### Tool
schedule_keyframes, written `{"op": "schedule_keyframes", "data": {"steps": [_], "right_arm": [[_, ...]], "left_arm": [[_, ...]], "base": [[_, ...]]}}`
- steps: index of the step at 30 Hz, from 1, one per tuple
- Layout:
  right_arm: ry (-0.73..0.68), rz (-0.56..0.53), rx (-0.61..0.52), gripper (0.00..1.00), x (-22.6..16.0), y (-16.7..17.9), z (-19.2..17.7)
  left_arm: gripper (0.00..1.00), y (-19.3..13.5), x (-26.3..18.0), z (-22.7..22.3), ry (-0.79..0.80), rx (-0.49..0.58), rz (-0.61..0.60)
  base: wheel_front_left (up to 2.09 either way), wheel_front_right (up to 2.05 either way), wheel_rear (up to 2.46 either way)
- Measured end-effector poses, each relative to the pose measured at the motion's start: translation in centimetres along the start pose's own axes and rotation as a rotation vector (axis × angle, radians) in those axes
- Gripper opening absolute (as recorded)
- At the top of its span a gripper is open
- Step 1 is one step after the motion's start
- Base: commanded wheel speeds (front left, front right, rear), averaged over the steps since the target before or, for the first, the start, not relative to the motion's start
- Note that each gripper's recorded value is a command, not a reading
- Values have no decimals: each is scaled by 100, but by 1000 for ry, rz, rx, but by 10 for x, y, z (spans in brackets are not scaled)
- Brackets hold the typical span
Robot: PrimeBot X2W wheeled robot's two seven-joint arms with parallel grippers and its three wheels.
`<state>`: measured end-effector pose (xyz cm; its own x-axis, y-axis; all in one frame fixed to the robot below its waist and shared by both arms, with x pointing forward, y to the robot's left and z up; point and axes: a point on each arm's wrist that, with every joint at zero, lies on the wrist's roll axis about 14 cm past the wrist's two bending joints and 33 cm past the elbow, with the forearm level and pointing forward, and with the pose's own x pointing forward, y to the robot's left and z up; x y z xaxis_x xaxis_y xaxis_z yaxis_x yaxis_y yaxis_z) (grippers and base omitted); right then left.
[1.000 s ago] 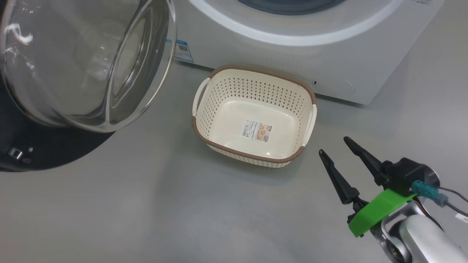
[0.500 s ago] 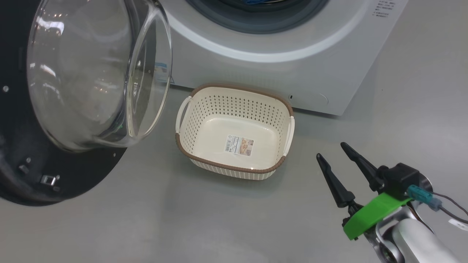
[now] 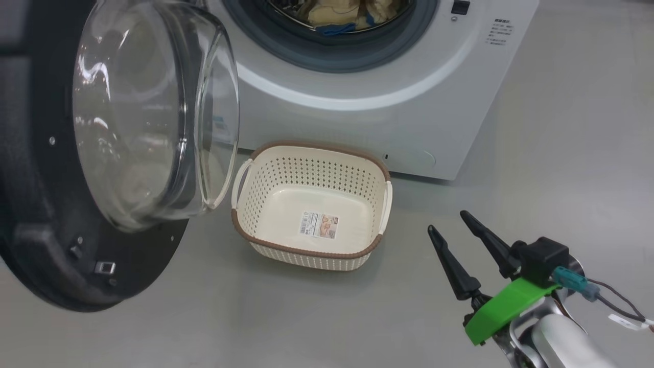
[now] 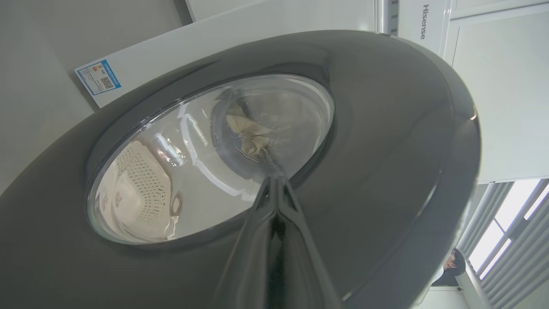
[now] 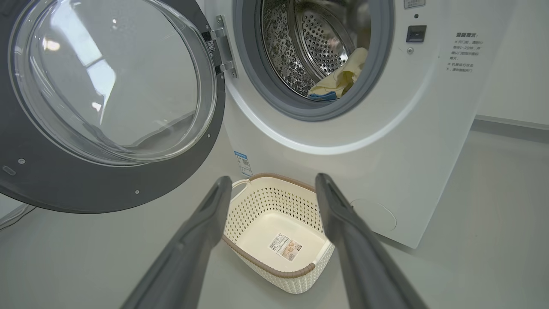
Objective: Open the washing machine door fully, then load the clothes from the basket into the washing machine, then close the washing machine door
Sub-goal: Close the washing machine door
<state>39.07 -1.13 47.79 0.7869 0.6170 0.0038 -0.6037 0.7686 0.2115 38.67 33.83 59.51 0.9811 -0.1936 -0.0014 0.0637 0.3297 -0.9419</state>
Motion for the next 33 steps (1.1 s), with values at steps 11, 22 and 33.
{"op": "schedule_keyframes", "data": {"steps": [11,22,33], "right_arm": [[-29,-66,-6,100,-20,-10,11],[-30,-124,2,100,-38,-19,10],[-28,-169,6,100,-48,-30,8]], "left_arm": [[0,-27,24,-33,83,-18,-93],[0,-40,55,-76,109,-116,-182],[0,-58,96,-115,110,-209,-256]], "base": [[0,0,0],[0,0,0],[0,0,0]]}}
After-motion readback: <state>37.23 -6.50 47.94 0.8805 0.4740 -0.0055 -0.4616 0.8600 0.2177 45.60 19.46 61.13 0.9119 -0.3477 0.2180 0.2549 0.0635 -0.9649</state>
